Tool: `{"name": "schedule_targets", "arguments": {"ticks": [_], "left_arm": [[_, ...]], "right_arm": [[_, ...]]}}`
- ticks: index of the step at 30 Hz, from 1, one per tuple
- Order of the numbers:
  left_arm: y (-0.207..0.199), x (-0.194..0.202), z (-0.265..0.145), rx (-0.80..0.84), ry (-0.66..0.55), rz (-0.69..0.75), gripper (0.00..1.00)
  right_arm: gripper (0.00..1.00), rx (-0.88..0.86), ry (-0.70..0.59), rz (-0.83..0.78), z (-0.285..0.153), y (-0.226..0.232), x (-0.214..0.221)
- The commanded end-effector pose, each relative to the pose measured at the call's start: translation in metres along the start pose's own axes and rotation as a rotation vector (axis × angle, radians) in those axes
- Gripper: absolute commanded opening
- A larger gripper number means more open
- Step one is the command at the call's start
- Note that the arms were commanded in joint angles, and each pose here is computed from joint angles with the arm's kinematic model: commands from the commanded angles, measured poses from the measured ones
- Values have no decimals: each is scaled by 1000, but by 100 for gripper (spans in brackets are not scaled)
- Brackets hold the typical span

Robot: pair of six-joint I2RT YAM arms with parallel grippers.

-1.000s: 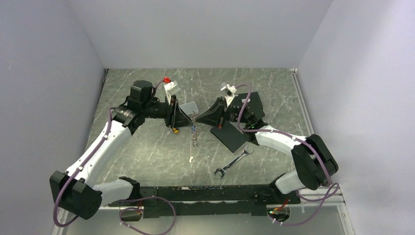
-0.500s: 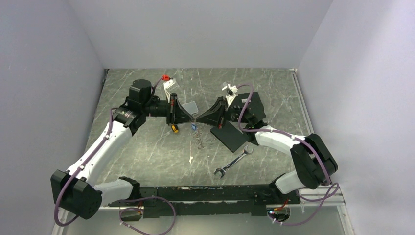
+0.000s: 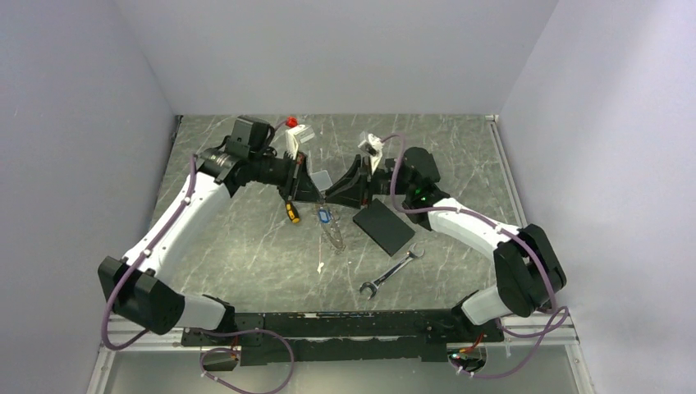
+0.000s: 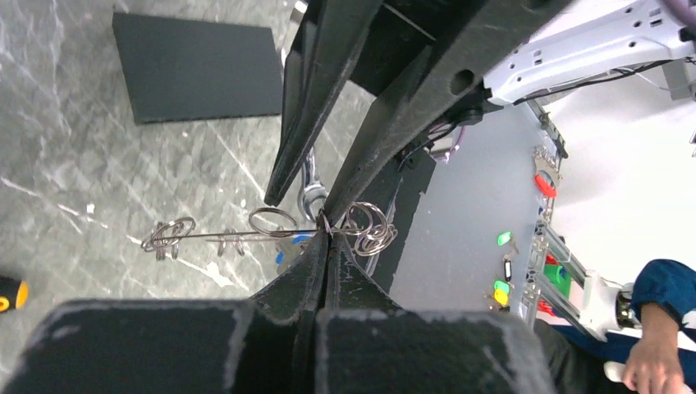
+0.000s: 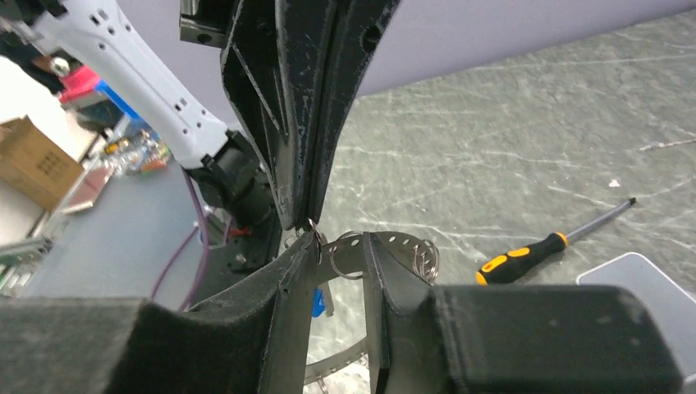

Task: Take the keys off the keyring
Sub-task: Remove the key from the keyring.

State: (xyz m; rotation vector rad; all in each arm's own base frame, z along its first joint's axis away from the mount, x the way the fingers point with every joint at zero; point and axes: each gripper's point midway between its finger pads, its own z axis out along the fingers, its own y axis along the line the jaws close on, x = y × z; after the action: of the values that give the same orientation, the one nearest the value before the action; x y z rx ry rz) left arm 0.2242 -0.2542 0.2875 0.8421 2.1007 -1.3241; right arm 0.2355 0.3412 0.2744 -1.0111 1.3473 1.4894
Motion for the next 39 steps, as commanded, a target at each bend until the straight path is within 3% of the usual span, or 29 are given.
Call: {"name": "schedule_targets", "arguments": {"ticks": [1, 7, 15, 29, 39], "left_arm": [[-2, 20, -6, -29, 129, -81, 0], [-2, 24, -5, -29, 154, -102, 0], [1, 26, -2, -27, 164, -136, 0], [5, 29, 1, -32, 174, -153, 0], [-2, 27, 2, 10, 169, -168, 0]], "right_arm": [[30, 21, 138, -176, -5, -8, -2], [31, 31, 250, -323, -8, -9, 1], [31, -52, 325, -381, -2, 9, 18], [29, -30, 327, -381, 11, 16, 0], [26, -25, 401, -450, 19, 16, 18]]}}
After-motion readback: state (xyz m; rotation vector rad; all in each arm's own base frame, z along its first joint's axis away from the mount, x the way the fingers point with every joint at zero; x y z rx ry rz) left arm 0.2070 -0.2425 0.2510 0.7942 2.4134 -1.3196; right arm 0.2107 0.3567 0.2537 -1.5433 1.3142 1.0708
